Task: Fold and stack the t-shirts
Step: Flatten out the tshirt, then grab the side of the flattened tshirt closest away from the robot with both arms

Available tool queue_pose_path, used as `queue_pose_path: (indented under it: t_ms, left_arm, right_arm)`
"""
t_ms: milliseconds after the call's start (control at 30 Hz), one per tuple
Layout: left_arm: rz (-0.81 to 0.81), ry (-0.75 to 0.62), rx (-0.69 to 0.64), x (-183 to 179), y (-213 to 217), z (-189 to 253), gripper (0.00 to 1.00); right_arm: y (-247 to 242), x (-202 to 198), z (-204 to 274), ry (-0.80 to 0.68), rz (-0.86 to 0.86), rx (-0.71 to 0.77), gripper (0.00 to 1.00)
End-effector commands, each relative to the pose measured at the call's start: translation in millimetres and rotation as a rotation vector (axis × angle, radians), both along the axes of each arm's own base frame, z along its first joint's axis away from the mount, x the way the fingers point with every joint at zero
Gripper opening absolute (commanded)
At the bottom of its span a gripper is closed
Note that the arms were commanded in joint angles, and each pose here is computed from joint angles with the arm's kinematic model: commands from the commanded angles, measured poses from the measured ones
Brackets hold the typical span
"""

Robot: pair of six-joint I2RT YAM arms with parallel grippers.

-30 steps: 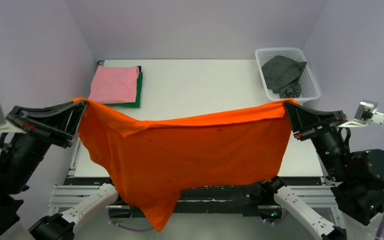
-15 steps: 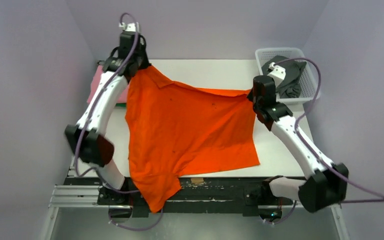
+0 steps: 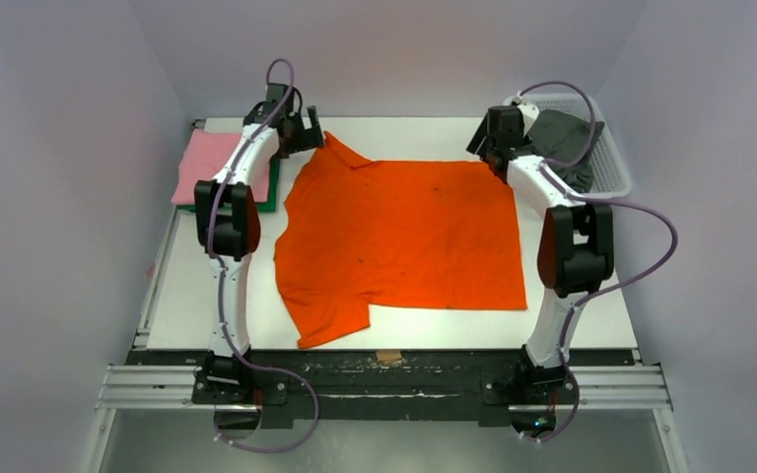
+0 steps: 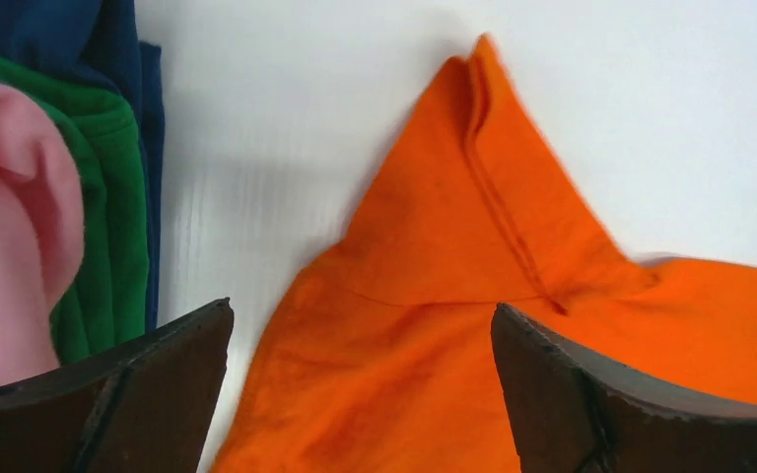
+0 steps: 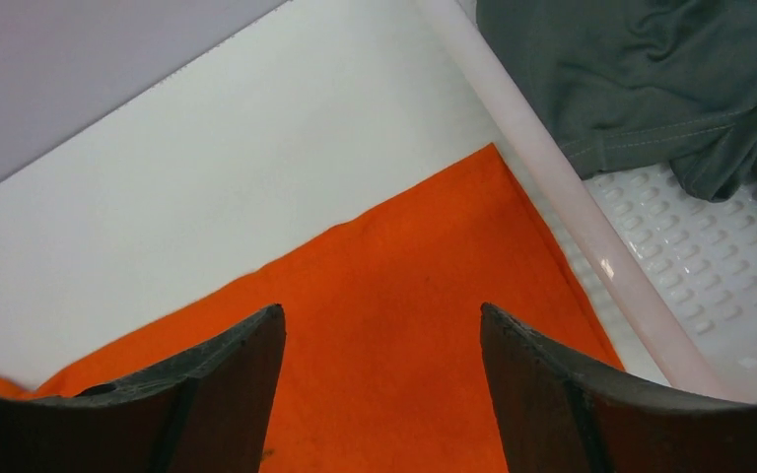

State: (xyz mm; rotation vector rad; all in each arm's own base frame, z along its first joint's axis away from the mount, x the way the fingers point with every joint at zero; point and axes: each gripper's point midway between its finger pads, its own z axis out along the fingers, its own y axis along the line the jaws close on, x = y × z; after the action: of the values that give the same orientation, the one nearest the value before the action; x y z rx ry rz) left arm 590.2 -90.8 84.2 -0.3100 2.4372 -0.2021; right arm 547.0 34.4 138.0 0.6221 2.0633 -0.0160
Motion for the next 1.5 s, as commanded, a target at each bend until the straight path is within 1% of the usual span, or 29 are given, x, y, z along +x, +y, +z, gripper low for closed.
queue_pose_path:
  t_ms: [0, 100, 167, 200, 300, 333, 367, 433, 500, 533, 567, 667, 833, 967, 1100, 1200, 1267, 1333, 1400, 1467]
  left_arm:
    - [-0.048, -0.27, -0.138, 1.5, -26.3, 146.0, 1.0]
    - [-0.068, -0.206, -0.167, -26.6, -35.3, 136.6, 1.0]
    - [-0.06, -0.181, -0.147, -48.2, -39.7, 131.5, 1.0]
    - [-0.059, -0.185, -0.144, -61.2, -41.4, 138.0, 1.0]
    - [-0.079, -0.124, -0.143, -105.0, -53.8, 124.3, 1.0]
    - [-0.082, -0.105, -0.147, -121.1, -58.1, 118.2, 1.0]
    - [-0.09, -0.091, -0.152, -136.3, -62.9, 110.7, 1.0]
    - [-0.119, -0.064, -0.179, -166.6, -76.2, 95.7, 1.0]
    - [-0.143, -0.02, -0.199, -198.6, -86.5, 78.6, 1.0]
    - [-0.145, 0.031, -0.2, -219.9, -87.8, 60.3, 1.0]
    - [-0.144, 0.064, -0.209, -237.2, -89.7, 51.1, 1.0]
    - [-0.143, 0.118, -0.216, -283.7, -89.4, 24.7, 1.0]
    - [-0.126, 0.172, -0.235, -355.6, -85.1, 6.4, 1.0]
    - [-0.111, 0.237, -0.18, -413.1, -74.7, -8.8, 1.0]
    - [-0.064, 0.29, -0.089, -459.6, -54.9, -19.9, 1.0]
    - [-0.04, 0.339, -0.045, -484.9, -44.8, -33.1, 0.93]
    - [-0.033, 0.361, -0.027, -492.9, -43.3, -41.6, 0.87]
    - [-0.052, 0.37, -0.028, -494.3, -50.3, -47.9, 0.76]
    - [-0.069, 0.373, -0.036, -491.4, -60.3, -51.6, 0.6]
    - [-0.066, 0.373, -0.024, -486.8, -65.0, -55.9, 0.51]
  right_arm:
    - [5.9, -19.8, 45.2, -0.092, 0.029, 0.035, 0.71]
    - [20.0, -44.5, 26.0, -0.043, 0.086, 0.088, 0.73]
    - [27.8, -62.1, 13.4, -0.014, 0.114, 0.103, 0.73]
    - [31.7, -70.9, 8.7, -0.002, 0.128, 0.113, 0.74]
    - [40.2, -99.1, 0.6, 0.024, 0.167, 0.139, 0.75]
    - [42.3, -112.3, -9.2, 0.046, 0.176, 0.146, 0.75]
    - [44.4, -118.4, -7.8, 0.041, 0.184, 0.155, 0.76]
    - [51.1, -139.5, -18.2, 0.059, 0.209, 0.17, 0.84]
    - [57.8, -157.6, -24.4, 0.075, 0.231, 0.175, 0.87]
    - [60.4, -167.2, -28.7, 0.088, 0.235, 0.172, 0.87]
    - [61.9, -176.5, -32.0, 0.098, 0.237, 0.169, 0.87]
    - [61.5, -201.2, -40.1, 0.114, 0.216, 0.174, 0.88]
    - [45.4, -229.0, -44.1, 0.112, 0.128, 0.193, 0.89]
    - [31.1, -241.6, -32.2, 0.051, 0.063, 0.197, 0.91]
    - [26.8, -248.1, -27.6, 0.027, 0.053, 0.196, 0.91]
    - [26.0, -248.5, -28.3, 0.03, 0.051, 0.192, 0.91]
    - [26.8, -247.3, -29.6, 0.039, 0.054, 0.189, 0.9]
    - [28.6, -246.3, -32.5, 0.05, 0.062, 0.189, 0.9]
    - [31.3, -245.2, -35.1, 0.062, 0.075, 0.191, 0.88]
    - [33.5, -244.5, -37.4, 0.071, 0.084, 0.195, 0.88]
